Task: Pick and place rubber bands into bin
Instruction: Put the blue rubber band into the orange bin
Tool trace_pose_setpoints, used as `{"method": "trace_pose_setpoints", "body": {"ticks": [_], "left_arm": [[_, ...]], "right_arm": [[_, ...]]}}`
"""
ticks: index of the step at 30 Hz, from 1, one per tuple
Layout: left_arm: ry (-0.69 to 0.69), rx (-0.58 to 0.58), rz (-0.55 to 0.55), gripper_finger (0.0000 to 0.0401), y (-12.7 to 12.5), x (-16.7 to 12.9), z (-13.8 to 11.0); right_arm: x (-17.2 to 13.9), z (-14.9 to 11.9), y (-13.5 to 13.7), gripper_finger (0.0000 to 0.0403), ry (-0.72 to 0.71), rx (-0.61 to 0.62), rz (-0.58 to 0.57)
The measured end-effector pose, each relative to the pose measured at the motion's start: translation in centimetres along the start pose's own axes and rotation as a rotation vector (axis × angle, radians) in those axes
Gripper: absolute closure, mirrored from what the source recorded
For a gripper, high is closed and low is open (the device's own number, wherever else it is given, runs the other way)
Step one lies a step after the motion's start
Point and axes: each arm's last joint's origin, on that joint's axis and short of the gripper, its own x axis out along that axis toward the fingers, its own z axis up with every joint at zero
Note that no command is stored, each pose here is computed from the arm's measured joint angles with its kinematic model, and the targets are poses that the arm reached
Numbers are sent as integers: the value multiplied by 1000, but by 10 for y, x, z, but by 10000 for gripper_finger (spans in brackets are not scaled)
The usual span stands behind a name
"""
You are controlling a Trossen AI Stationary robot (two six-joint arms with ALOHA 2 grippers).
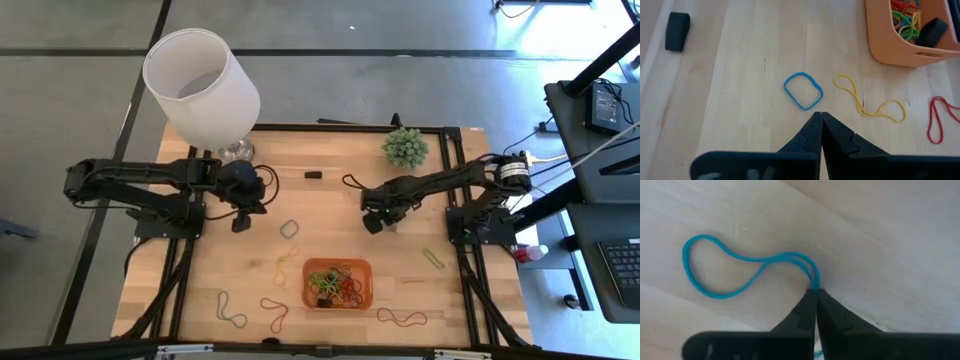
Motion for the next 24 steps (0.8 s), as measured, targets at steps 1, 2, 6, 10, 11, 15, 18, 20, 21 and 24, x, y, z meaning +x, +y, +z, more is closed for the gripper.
{"method": "trace_pose_setpoints", "body": {"ticks": [1,2,6,10,11,15,18,20,21,24], "left_arm": [[0,1,1,398,0,0,0],[1,2,1,398,0,0,0],[1,2,1,398,0,0,0],[0,2,5,398,0,0,0],[0,2,5,398,0,0,0],[0,1,5,398,0,0,0],[0,1,5,398,0,0,0],[0,1,5,398,0,0,0],[0,1,5,398,0,0,0],[0,1,5,398,0,0,0]], "right_arm": [[-1,0,0,393,-1,13,-2],[-4,-1,1,394,-3,21,-7],[-30,-7,1,400,-28,41,-68],[-75,-16,16,401,-167,38,-41],[-84,-20,18,401,-186,31,-50],[-127,-33,39,401,-299,-6,25],[-151,-45,54,402,-384,-48,94],[-168,-54,62,402,-433,-73,144],[-175,-60,65,402,-457,-86,167],[-196,-75,75,403,-534,-122,255]]}}
